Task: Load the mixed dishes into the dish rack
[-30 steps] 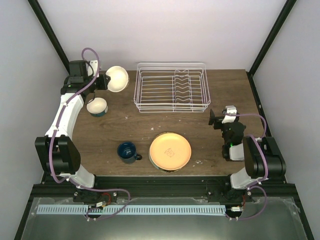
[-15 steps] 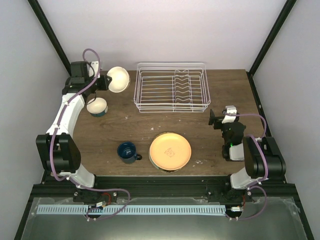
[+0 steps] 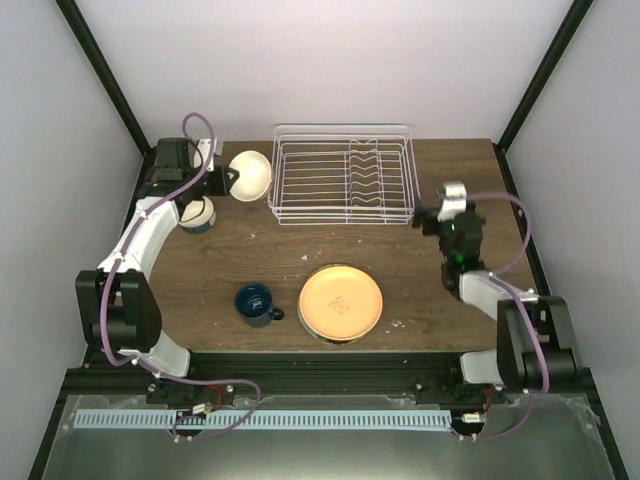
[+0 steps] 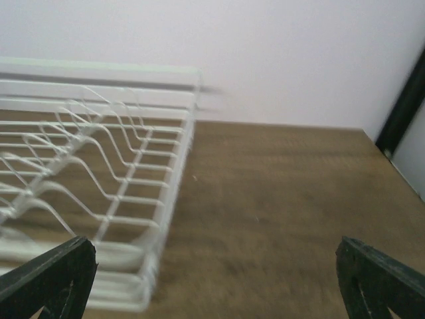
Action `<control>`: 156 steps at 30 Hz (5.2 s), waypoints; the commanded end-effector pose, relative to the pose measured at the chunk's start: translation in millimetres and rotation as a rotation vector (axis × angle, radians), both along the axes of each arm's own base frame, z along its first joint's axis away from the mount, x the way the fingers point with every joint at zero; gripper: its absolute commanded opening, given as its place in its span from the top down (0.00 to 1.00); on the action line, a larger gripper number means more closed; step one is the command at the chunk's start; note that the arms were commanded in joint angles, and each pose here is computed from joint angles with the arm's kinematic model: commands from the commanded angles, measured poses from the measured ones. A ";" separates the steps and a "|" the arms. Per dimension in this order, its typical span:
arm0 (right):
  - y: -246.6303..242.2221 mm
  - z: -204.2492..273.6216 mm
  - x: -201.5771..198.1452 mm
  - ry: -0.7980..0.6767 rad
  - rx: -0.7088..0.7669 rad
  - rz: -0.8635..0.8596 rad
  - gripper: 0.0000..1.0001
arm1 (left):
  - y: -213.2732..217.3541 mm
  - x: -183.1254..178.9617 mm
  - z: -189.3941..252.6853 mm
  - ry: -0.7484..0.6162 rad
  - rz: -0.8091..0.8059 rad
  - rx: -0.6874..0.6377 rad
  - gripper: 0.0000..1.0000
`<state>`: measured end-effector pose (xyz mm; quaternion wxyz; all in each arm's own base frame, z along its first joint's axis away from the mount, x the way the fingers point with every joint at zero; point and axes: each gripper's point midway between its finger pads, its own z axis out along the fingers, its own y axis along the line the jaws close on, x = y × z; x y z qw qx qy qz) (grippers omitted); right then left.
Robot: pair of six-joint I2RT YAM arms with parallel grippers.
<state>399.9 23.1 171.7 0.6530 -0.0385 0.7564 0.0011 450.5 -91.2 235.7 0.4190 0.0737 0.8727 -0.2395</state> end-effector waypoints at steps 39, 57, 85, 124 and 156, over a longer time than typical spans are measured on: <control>280.5 127.5 -47.5 0.570 0.704 1.272 0.00 | -156.0 -32.2 33.0 -0.162 -0.320 -0.133 1.00; 280.9 109.3 -30.5 0.568 0.639 1.179 0.00 | -158.6 -30.0 29.0 -0.155 -0.314 -0.103 1.00; 284.1 75.6 -23.7 0.665 0.657 1.144 0.04 | -154.4 -31.8 34.7 -0.183 -0.301 -0.084 1.00; 308.4 82.1 -23.5 0.660 0.673 1.246 0.59 | -165.6 -23.1 -15.7 -0.119 -0.306 -0.103 0.91; 306.6 71.8 18.6 0.603 0.570 1.137 0.68 | -144.6 -12.8 -25.7 -0.112 -0.237 -0.030 0.50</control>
